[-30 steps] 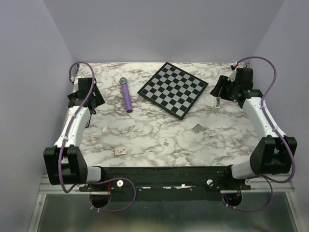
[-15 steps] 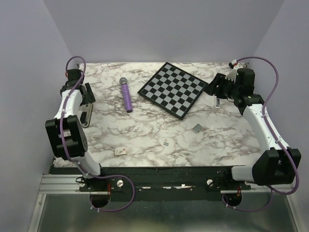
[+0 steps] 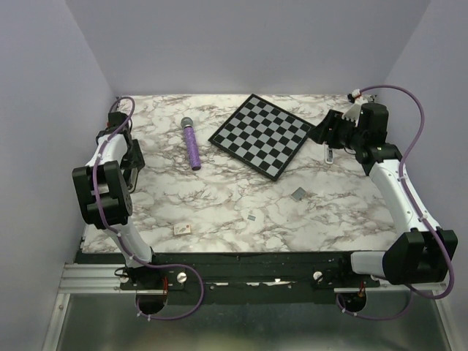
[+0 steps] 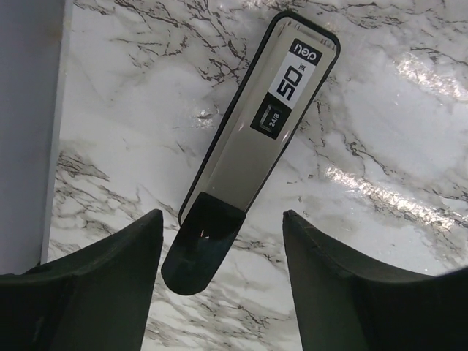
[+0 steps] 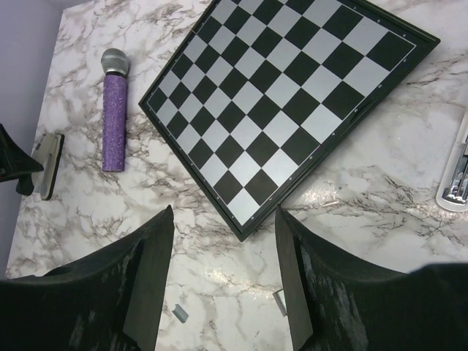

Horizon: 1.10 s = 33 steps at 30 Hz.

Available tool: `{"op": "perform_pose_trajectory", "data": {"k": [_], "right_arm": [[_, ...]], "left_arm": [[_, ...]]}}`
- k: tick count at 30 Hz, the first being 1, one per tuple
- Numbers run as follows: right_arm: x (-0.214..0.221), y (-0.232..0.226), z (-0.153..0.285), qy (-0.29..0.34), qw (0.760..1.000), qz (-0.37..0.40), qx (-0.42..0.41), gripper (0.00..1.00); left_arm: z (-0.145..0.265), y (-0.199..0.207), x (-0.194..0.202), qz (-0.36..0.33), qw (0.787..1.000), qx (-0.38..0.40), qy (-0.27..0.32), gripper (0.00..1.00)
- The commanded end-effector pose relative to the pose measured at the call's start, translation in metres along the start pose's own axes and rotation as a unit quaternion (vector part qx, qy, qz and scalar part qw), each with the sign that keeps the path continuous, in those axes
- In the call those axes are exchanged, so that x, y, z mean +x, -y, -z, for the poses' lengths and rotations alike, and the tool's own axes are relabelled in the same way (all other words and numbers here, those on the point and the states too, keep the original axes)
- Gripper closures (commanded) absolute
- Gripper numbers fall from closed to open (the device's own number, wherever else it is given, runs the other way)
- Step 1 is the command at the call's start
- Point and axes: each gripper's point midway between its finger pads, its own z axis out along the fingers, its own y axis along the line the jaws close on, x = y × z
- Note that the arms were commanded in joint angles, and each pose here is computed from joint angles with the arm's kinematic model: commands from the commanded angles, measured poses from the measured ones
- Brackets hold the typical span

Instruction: Unload the staples from the stapler

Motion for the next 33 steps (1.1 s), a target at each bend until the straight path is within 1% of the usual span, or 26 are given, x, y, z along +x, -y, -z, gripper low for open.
{"op": "perform_pose_trajectory", "data": {"k": [1, 3, 4, 6, 7, 9, 10, 12, 13, 15, 17, 19, 20, 21, 22, 23, 24, 25, 26, 27, 28, 30, 31, 32, 33], "right_arm": [[0.001, -0.009, 0.004, 0.007, 1.000, 0.001, -0.023, 0.35], [0.002, -0.009, 0.003, 0.006, 1.000, 0.001, -0.024, 0.35], [0.001, -0.010, 0.004, 0.007, 1.000, 0.002, -0.025, 0.35], [0.002, -0.010, 0.004, 0.007, 1.000, 0.003, -0.025, 0.35], [0.001, -0.010, 0.004, 0.008, 1.000, 0.003, -0.024, 0.35], [0.002, -0.011, 0.004, 0.006, 1.000, 0.003, -0.028, 0.35], [0.003, -0.011, 0.004, 0.004, 1.000, 0.002, -0.029, 0.35], [0.005, -0.012, 0.004, 0.002, 0.999, 0.006, -0.032, 0.34], [0.005, -0.013, 0.004, 0.003, 0.999, 0.008, -0.036, 0.34], [0.011, -0.019, 0.002, -0.002, 0.999, 0.013, -0.049, 0.34], [0.012, -0.031, 0.000, -0.002, 0.997, 0.026, -0.072, 0.34], [0.022, -0.058, -0.002, -0.013, 0.993, 0.052, -0.105, 0.34], [0.025, -0.069, -0.003, -0.016, 0.991, 0.064, -0.121, 0.32], [0.034, -0.085, -0.003, -0.026, 0.986, 0.072, -0.147, 0.31], [0.036, -0.102, 0.000, -0.028, 0.978, 0.076, -0.190, 0.30], [0.040, -0.112, 0.001, -0.033, 0.975, 0.070, -0.210, 0.29], [0.047, -0.122, 0.002, -0.042, 0.970, 0.070, -0.230, 0.28], [0.049, -0.135, 0.004, -0.042, 0.960, 0.075, -0.268, 0.27], [0.051, -0.142, 0.005, -0.048, 0.955, 0.057, -0.287, 0.25], [0.057, -0.148, 0.005, -0.059, 0.951, 0.049, -0.298, 0.23], [0.055, -0.156, 0.004, -0.050, 0.947, 0.053, -0.313, 0.22], [0.069, -0.173, -0.003, -0.068, 0.944, 0.049, -0.320, 0.21], [0.068, -0.177, -0.008, -0.063, 0.947, 0.051, -0.310, 0.21], [0.078, -0.181, -0.015, -0.075, 0.947, 0.046, -0.308, 0.21], [0.088, -0.191, -0.018, -0.088, 0.944, 0.045, -0.316, 0.21]], "left_arm": [[-0.010, -0.005, 0.013, 0.010, 0.999, -0.008, -0.031, 0.33], [-0.012, 0.000, 0.016, 0.015, 0.999, 0.010, -0.034, 0.40], [-0.013, 0.002, 0.018, 0.016, 0.999, 0.016, -0.037, 0.49], [-0.012, 0.010, 0.020, 0.019, 0.998, 0.037, -0.041, 0.60], [-0.011, 0.013, 0.021, 0.021, 0.998, 0.045, -0.042, 0.74], [-0.010, 0.019, 0.025, 0.022, 0.996, 0.064, -0.049, 0.87], [-0.009, 0.025, 0.027, 0.022, 0.995, 0.079, -0.054, 0.98], [-0.006, 0.029, 0.030, 0.024, 0.993, 0.093, -0.061, 1.00], [-0.002, 0.039, 0.032, 0.028, 0.990, 0.121, -0.065, 1.00], [0.007, 0.046, 0.032, 0.046, 0.987, 0.144, -0.058, 1.00], [0.021, 0.062, 0.031, 0.060, 0.978, 0.195, -0.053, 1.00], [0.041, 0.074, 0.027, 0.074, 0.968, 0.236, -0.035, 1.00], [0.054, 0.084, 0.025, 0.073, 0.959, 0.271, -0.031, 1.00], [0.069, 0.089, 0.020, 0.074, 0.954, 0.292, -0.011, 1.00], [0.078, 0.093, 0.019, 0.073, 0.949, 0.308, -0.001, 1.00], [0.089, 0.101, 0.019, 0.071, 0.942, 0.328, 0.006, 1.00], [0.109, 0.112, 0.019, 0.065, 0.926, 0.372, 0.025, 1.00], [0.121, 0.120, 0.020, 0.066, 0.914, 0.398, 0.031, 1.00], [0.132, 0.127, 0.022, 0.067, 0.905, 0.418, 0.035, 1.00], [0.149, 0.142, 0.029, 0.053, 0.890, 0.451, 0.044, 1.00], [0.158, 0.151, 0.032, 0.062, 0.881, 0.468, 0.041, 1.00], [0.181, 0.173, 0.046, 0.039, 0.860, 0.506, 0.052, 1.00], [0.190, 0.182, 0.051, 0.039, 0.850, 0.523, 0.050, 1.00], [0.200, 0.190, 0.056, 0.050, 0.839, 0.540, 0.043, 1.00], [0.208, 0.195, 0.058, 0.051, 0.828, 0.556, 0.057, 1.00]]}}
